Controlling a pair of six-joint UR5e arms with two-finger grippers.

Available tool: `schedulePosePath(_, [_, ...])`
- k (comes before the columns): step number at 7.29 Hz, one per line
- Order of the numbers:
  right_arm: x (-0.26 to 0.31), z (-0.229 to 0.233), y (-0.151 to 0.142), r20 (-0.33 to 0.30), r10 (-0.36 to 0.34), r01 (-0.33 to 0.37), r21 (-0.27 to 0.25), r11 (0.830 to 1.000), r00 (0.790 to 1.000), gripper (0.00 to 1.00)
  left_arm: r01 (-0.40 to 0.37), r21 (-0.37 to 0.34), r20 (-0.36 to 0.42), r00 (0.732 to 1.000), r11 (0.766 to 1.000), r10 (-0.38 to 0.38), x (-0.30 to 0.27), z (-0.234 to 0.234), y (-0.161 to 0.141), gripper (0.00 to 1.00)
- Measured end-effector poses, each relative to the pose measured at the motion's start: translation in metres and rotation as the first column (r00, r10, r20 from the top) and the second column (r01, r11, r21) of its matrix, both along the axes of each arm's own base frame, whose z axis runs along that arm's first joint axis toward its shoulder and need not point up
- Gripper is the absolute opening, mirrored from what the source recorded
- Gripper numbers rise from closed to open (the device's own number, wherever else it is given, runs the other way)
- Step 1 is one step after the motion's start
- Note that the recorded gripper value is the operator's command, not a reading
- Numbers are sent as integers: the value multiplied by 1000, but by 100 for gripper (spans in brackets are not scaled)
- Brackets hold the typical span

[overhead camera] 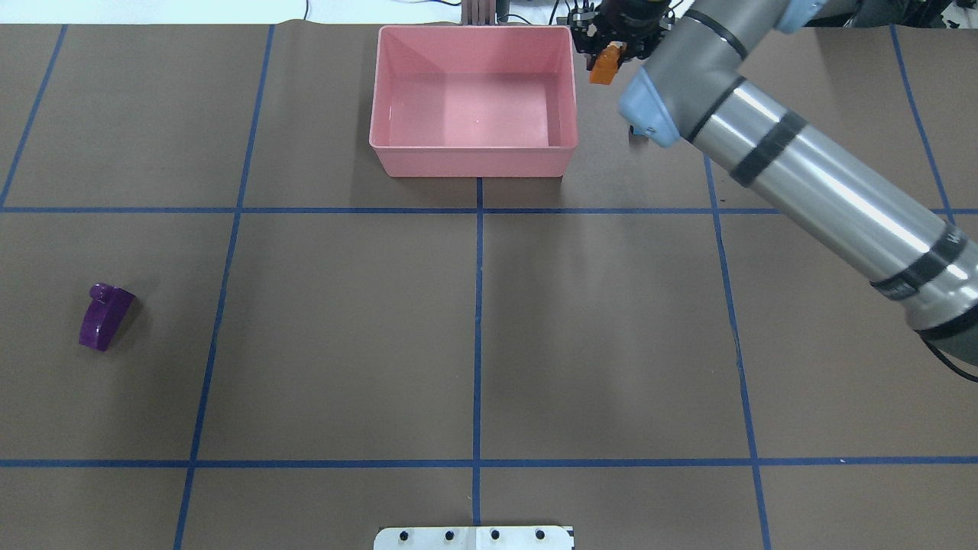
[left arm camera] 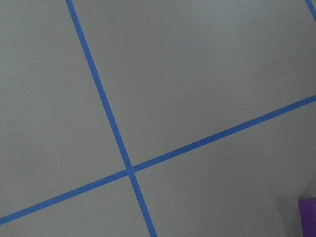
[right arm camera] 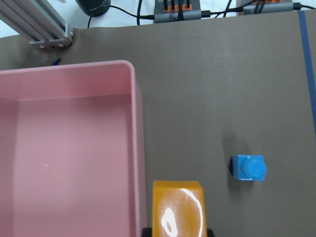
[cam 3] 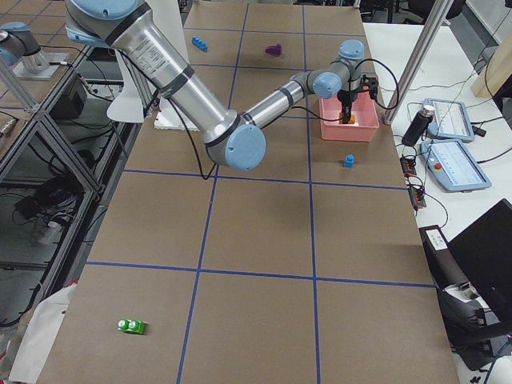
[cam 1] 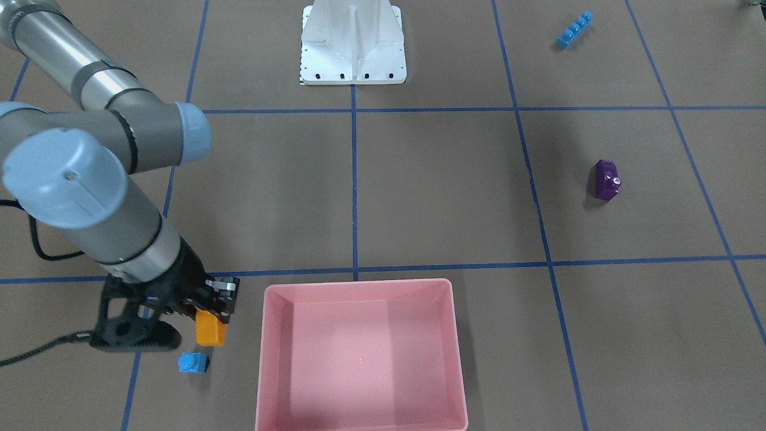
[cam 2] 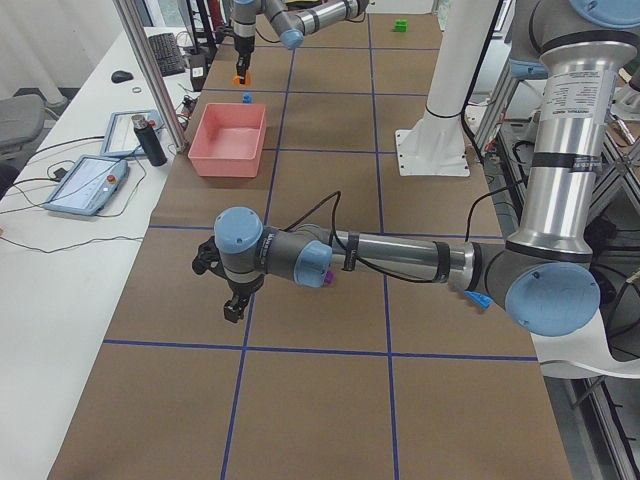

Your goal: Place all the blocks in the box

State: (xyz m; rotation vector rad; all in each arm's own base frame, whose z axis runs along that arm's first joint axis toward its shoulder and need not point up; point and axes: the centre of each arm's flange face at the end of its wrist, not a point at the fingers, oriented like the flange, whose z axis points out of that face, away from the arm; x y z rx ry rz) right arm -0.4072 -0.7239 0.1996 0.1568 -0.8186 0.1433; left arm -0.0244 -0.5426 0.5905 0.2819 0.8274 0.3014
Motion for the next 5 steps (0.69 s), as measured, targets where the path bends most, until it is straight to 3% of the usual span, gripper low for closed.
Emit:
schedulePosePath(1, [-29,-17,-14,-26,-3,3,-6,1000,1000,0,-4,0,0,1000,1000,4,2,0,0,100])
schedulePosePath(2, [-54,-23,-21,-42,-9,9,-2,1000,999,91,-5,0,0,1000,1000,5,3,0,0,100])
schedulePosePath(3, [-75,-19,-21,-58,-14,14,7,1000,998,99,-5,0,-1,1000,1000,5,3,0,0,100])
schedulePosePath(5, [-98,-10,-16,-77,11,-12,-11,1000,997,100,-25,19,-2,1000,1000,25,14,-8,-4,100])
